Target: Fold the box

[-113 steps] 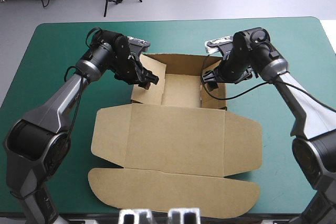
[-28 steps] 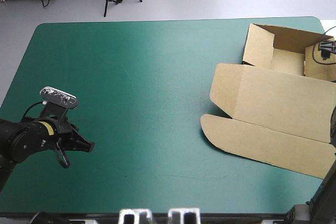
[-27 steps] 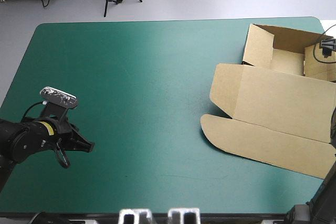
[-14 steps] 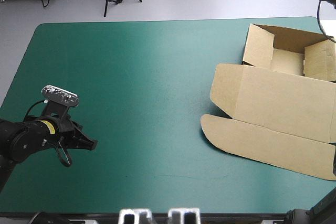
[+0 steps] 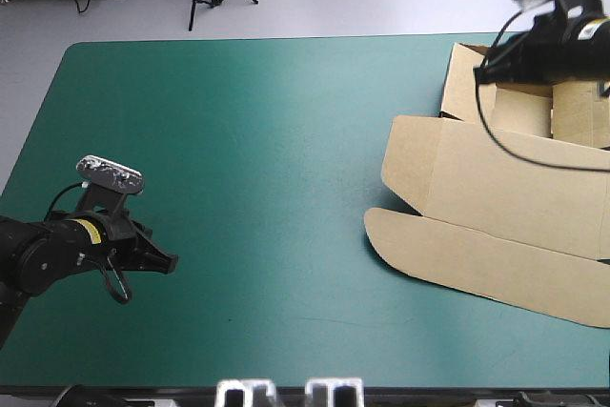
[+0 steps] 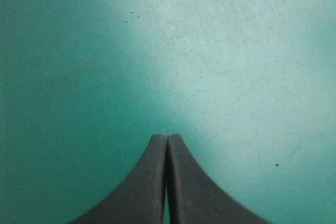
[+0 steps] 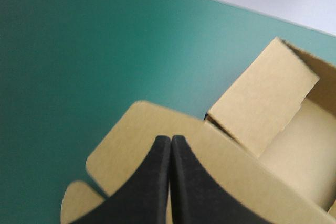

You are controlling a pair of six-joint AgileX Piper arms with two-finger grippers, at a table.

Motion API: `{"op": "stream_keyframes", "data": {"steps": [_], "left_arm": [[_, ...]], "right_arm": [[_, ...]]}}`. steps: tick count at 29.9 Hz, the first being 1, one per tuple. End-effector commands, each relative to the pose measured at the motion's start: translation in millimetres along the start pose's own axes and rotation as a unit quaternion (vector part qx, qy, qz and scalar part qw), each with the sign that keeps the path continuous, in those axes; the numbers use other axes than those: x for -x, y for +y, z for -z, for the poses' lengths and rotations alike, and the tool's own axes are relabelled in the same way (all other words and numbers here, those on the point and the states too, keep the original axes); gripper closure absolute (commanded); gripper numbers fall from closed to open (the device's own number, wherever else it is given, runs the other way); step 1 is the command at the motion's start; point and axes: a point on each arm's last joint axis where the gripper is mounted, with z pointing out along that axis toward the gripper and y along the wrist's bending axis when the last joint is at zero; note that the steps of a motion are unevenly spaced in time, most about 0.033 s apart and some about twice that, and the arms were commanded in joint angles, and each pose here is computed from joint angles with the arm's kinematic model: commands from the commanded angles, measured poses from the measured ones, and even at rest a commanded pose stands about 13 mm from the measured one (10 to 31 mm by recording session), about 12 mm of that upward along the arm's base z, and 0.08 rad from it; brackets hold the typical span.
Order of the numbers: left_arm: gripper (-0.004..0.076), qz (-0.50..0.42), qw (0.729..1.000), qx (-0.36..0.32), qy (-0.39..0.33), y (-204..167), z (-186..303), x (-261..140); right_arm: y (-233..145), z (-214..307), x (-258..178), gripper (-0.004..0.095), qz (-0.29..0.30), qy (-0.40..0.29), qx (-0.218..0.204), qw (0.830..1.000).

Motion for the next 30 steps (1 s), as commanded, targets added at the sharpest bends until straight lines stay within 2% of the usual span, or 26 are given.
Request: {"op": "stream_keyframes", "data": {"steps": [1,9,13,17,22,30], "left_arm": [[0.0733,0.005,0.999,-0.002,-0.033,0,11,6],[0.0733,0.01,0.999,-0.02,-0.025,-3,10,4],[0.0733,0.01,1.0,-0.025,-0.011,-4,10,1],[0.0733,0.012,0.999,-0.03,-0.004,-5,10,0],[0.0733,0.019,0.999,-0.048,-0.006,-9,11,1],[0.0733,0.019,0.999,-0.049,-0.006,-9,11,1]], "right_arm": [[22,17,-27,0.0925,0.031,0.019,-0.005,0.999],[40,9,-112,0.0926,0.009,0.105,0.012,0.994],[45,10,-140,0.0926,0.006,0.097,0.001,0.995],[52,12,-165,0.0927,-0.001,0.114,0.009,0.993],[55,14,-180,0.0927,0.002,0.12,0.004,0.993],[55,16,-181,0.0926,-0.002,0.123,-0.001,0.992]]}}
